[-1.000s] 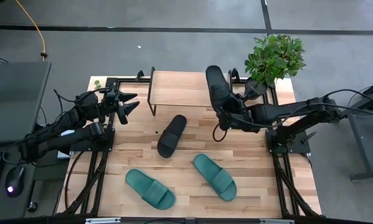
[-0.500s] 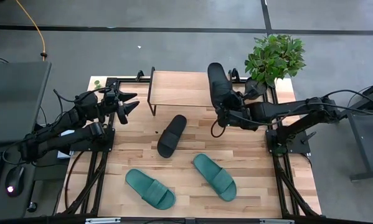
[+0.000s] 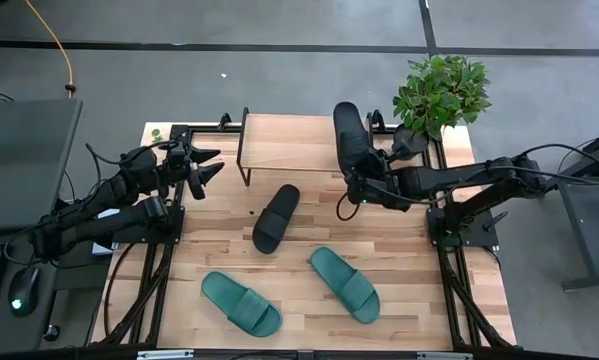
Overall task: Pick and place slides into the shelf
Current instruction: Put the right black slipper on the shelf
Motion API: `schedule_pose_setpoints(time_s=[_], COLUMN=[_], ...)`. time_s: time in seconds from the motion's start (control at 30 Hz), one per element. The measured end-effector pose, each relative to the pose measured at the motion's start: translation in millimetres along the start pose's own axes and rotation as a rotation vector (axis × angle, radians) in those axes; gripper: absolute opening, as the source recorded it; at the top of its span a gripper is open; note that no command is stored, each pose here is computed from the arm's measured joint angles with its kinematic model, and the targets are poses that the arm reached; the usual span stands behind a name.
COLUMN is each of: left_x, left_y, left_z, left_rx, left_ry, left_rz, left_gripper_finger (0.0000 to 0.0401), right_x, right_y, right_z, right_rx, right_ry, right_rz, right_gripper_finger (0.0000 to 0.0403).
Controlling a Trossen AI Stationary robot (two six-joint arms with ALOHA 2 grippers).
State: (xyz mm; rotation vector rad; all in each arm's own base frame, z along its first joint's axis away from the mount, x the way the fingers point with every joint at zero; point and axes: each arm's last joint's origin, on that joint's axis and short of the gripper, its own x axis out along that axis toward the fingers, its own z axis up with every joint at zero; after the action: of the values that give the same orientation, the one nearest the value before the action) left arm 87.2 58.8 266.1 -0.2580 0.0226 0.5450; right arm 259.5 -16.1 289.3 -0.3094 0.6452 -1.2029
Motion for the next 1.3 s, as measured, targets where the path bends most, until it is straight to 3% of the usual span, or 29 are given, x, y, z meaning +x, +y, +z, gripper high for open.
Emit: schedule_pose_setpoints(time_s=[0.5,1.3], left_x=[0.0,0.0], left_y=[-0.1,-0.1], left_z=[0.5,0.3], left_rx=[0.000,0.000], left_ry=[-0.005,-0.003], left_rz=[-0.001,-0.001], left_gripper_finger=[0.0216,0.0216], right_x=[34.4,36.3], right_y=[9.1,5.4], right_z=[-5.1,-15.0], right_rx=[0.018,0.047], right_ry=[0.009,0.069], right_rz=[0.080,0.046], right_gripper_finger=[0.0000,0.0000])
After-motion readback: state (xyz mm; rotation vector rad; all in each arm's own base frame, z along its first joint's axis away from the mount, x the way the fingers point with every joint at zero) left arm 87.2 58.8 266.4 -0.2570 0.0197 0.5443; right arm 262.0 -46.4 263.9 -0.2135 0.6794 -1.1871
